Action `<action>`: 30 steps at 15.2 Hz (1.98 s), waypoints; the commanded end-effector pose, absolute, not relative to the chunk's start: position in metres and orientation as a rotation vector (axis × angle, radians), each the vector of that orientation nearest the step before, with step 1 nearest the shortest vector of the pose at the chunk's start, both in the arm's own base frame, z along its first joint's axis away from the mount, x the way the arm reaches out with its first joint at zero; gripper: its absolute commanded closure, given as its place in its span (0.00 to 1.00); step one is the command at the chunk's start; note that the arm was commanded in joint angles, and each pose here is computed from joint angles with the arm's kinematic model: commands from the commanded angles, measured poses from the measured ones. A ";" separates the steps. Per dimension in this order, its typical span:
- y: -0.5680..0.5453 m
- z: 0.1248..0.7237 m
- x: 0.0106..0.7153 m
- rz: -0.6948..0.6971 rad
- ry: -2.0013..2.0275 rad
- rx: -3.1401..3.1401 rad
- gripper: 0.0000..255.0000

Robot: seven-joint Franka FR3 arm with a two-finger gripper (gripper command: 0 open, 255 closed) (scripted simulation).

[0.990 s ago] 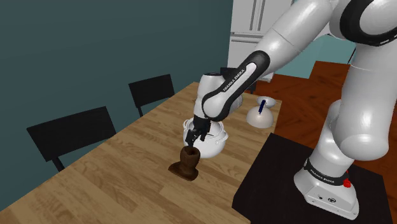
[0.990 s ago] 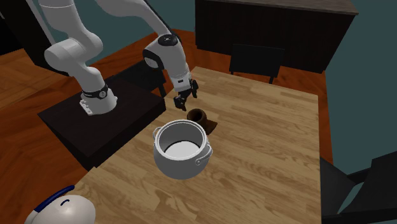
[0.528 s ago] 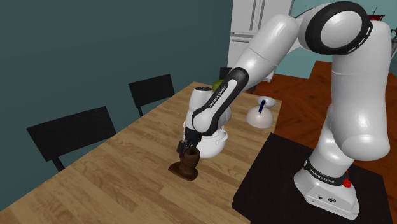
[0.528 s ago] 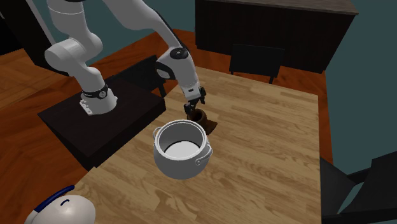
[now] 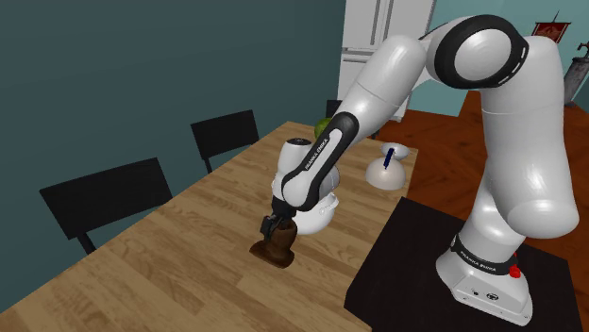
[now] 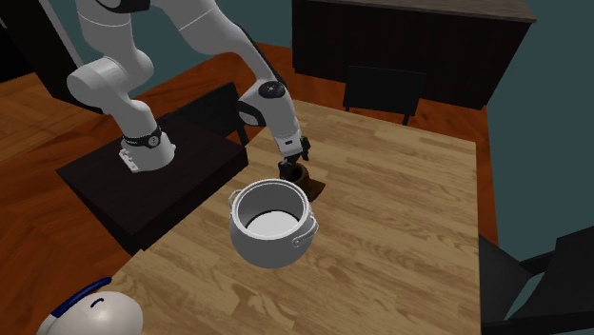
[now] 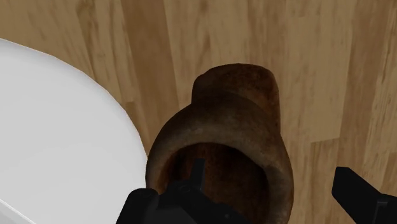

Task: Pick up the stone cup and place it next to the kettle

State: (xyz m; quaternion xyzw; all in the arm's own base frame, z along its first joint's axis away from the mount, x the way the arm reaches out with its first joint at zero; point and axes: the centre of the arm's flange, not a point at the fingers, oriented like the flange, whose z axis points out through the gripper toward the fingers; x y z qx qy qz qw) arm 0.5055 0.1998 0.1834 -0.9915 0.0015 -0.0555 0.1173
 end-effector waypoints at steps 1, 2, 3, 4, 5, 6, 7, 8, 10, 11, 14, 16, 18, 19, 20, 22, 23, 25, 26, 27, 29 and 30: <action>0.200 0.183 0.505 -0.162 0.004 -2.902 0.00; 0.200 0.183 0.505 -0.162 0.004 -2.902 0.00; 0.200 0.183 0.505 -0.162 0.004 -2.902 0.00; 0.200 0.183 0.505 -0.162 0.004 -2.902 0.00; 0.200 0.183 0.505 -0.162 0.004 -2.902 1.00; 0.200 0.183 0.505 -0.162 0.004 -2.902 1.00; 0.200 0.183 0.505 -0.162 0.004 -2.902 1.00; 0.200 0.183 0.505 -0.162 0.004 -2.902 1.00; 0.200 0.183 0.505 -0.162 0.004 -2.902 1.00; 0.199 0.183 0.505 -0.162 0.004 -2.902 1.00; 0.200 0.183 0.505 -0.162 0.004 -2.902 1.00; 0.200 0.193 0.505 -0.162 0.004 -2.902 1.00; 0.200 0.204 0.505 -0.162 0.004 -2.902 1.00; 0.200 0.209 0.505 -0.162 0.004 -2.902 1.00; 0.200 0.215 0.505 -0.162 0.004 -2.902 1.00; 0.200 0.225 0.505 -0.162 0.004 -2.902 1.00; 0.200 0.230 0.505 -0.162 0.004 -2.902 1.00; 0.200 0.241 0.505 -0.162 0.004 -2.902 1.00; 0.200 0.246 0.505 -0.162 0.004 -2.902 1.00; 0.200 0.252 0.505 -0.162 0.004 -2.902 1.00; 0.200 0.262 0.505 -0.162 0.004 -2.902 1.00; 0.200 0.267 0.505 -0.162 0.004 -2.902 1.00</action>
